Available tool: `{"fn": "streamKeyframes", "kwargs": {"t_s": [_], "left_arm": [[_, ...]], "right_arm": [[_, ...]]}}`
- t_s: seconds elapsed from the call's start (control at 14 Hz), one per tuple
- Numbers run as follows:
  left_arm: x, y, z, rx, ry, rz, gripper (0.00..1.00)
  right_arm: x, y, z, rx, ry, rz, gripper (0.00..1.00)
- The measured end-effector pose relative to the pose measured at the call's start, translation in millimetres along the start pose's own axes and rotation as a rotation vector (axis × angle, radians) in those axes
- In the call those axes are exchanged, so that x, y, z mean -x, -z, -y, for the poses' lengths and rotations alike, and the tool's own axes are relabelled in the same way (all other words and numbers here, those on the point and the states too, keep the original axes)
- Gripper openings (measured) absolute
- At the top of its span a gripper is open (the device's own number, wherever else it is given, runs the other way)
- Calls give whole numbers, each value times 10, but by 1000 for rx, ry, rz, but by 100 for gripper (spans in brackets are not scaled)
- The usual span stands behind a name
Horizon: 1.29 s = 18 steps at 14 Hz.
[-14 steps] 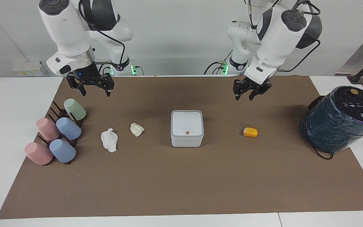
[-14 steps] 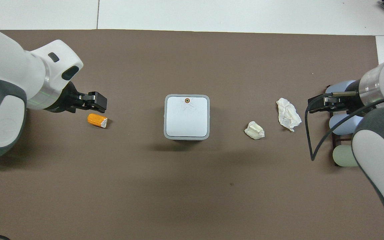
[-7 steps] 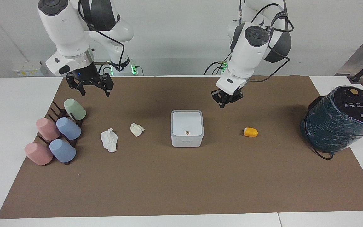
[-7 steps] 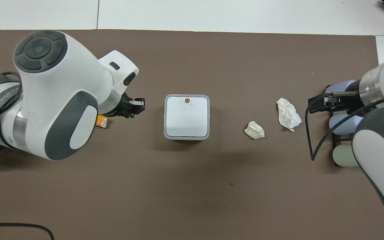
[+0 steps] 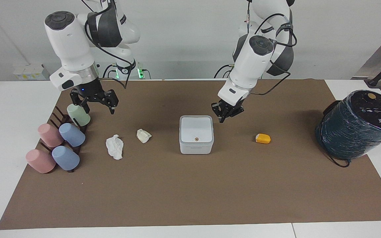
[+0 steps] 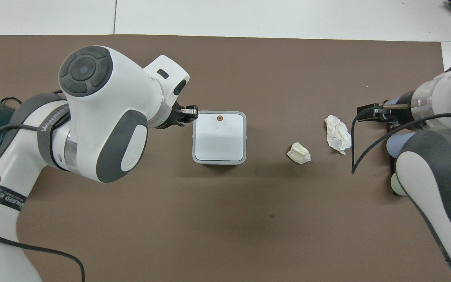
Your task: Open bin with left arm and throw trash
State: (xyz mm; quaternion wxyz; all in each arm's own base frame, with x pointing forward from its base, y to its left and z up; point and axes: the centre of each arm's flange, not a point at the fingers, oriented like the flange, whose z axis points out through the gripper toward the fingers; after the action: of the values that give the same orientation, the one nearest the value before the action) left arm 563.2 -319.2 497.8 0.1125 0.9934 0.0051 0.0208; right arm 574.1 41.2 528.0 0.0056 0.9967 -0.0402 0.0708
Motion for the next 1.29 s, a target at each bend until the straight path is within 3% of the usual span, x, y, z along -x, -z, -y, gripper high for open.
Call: {"fn": "streamKeyframes", "kwargs": {"t_s": [0.5,0.64,0.86,1.29], "left_arm": [[22,-520,-353,50,5,-17,1],[-8,-635,-370,54,8,-30,1],[-4,-873,-456,54,1,-41,1],[52,-983,-545,50,-9,-34,1]], "right_arm": [[-150,-1210,-84,-27,-19,-68,100],[-179,-1526,-70,-32,-17,-59,100],[-26,-1916,-74,-30,-11,-21,100],[281,-2284,-146,-34,-19,-38,100]]}}
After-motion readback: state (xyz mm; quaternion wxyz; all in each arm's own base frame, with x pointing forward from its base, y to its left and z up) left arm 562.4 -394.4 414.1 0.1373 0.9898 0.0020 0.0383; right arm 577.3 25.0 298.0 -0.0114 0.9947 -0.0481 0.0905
